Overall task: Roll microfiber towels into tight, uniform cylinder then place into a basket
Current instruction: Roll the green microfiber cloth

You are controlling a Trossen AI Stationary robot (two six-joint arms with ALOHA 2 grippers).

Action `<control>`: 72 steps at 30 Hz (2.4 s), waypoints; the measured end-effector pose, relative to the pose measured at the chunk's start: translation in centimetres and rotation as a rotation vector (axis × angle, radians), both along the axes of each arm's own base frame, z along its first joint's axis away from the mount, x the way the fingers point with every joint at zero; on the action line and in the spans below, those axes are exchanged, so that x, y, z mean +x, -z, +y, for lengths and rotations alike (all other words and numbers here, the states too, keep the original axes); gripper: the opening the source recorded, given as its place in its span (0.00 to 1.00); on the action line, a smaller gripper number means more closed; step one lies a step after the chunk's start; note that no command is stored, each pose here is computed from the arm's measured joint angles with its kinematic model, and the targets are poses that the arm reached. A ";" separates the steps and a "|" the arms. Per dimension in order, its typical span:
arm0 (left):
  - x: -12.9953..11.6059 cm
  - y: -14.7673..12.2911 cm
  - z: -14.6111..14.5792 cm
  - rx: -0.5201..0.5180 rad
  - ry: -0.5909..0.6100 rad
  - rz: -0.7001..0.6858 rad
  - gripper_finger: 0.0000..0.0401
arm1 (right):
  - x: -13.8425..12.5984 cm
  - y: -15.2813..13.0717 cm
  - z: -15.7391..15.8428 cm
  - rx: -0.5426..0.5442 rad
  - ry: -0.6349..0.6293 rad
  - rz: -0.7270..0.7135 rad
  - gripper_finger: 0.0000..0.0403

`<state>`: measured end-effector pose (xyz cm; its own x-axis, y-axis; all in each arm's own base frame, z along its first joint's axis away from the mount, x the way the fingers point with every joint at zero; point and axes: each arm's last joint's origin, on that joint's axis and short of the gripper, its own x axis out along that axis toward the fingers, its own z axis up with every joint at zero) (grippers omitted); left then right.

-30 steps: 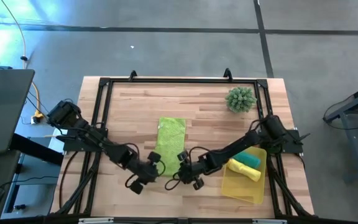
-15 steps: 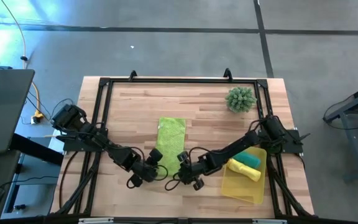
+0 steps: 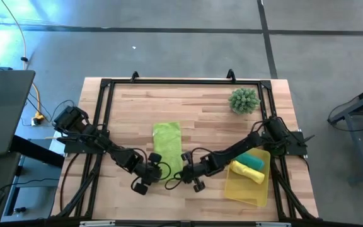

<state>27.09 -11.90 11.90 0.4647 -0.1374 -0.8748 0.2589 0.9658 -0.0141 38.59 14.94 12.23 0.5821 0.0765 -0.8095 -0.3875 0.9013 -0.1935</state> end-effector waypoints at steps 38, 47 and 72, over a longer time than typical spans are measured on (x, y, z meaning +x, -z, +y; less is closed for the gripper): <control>0.0 0.0 -0.2 -0.002 -0.036 -0.024 0.30 | 0.0 0.7 1.3 -0.230 -0.237 -0.071 0.25; 0.5 -1.5 -2.1 0.040 -0.014 -0.071 0.30 | -0.1 0.9 1.3 -0.095 -0.131 -0.033 0.02; -0.4 -5.3 -7.0 0.226 -0.106 -0.179 0.30 | 2.0 -1.5 -6.3 0.588 0.521 0.103 0.00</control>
<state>26.72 -18.85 17.24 0.6158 0.1088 -0.7804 0.1351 0.9612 0.2406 40.62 8.59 13.74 0.5851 0.2470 -0.7724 0.1222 0.9147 0.3851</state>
